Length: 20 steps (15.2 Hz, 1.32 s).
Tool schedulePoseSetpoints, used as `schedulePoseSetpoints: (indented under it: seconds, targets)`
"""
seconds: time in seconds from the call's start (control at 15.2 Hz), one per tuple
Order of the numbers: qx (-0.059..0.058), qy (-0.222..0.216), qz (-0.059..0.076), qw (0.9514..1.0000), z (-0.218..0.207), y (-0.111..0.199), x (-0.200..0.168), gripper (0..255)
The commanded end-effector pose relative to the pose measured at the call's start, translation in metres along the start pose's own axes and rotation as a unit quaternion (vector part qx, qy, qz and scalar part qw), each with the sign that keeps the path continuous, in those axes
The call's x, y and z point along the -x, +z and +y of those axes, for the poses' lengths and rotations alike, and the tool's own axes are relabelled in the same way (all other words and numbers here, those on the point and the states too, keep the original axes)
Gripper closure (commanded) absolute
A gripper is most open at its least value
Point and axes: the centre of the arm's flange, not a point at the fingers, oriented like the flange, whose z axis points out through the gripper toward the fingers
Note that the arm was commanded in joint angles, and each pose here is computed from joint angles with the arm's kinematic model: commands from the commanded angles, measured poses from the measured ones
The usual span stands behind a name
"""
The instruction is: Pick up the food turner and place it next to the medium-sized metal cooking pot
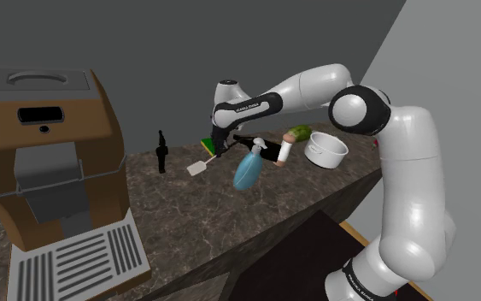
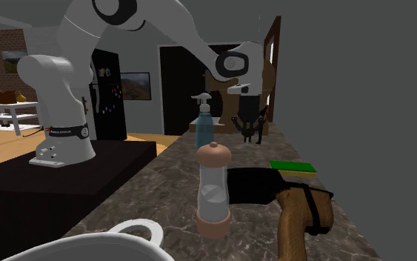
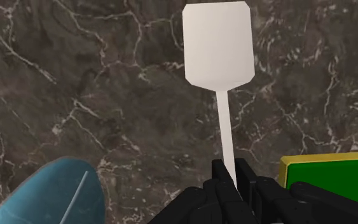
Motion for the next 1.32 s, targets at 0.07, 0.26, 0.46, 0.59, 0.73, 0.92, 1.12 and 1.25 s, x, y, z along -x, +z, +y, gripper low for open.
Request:
schedulePoseSetpoints:
  seconds: [0.07,0.26,0.46,0.59,0.73,0.92,1.12,1.25]
  targets:
    - [0.0,0.0,0.0,1.0,0.001,-0.016,-0.001,255]
    - [0.0,0.0,0.0,1.0,0.0,-0.031,-0.002,255]
    - [0.0,0.0,0.0,1.0,0.0,-0.047,-0.003,255]
    - [0.0,0.0,0.0,1.0,0.0,-0.058,-0.004,255]
    - [0.0,0.0,0.0,1.0,0.0,-0.068,-0.005,255]
    - [0.0,0.0,0.0,1.0,0.0,-0.084,-0.006,255]
    - [0.0,0.0,0.0,1.0,0.0,-0.1,-0.007,255]
    - [0.0,0.0,0.0,1.0,0.0,-0.11,-0.008,255]
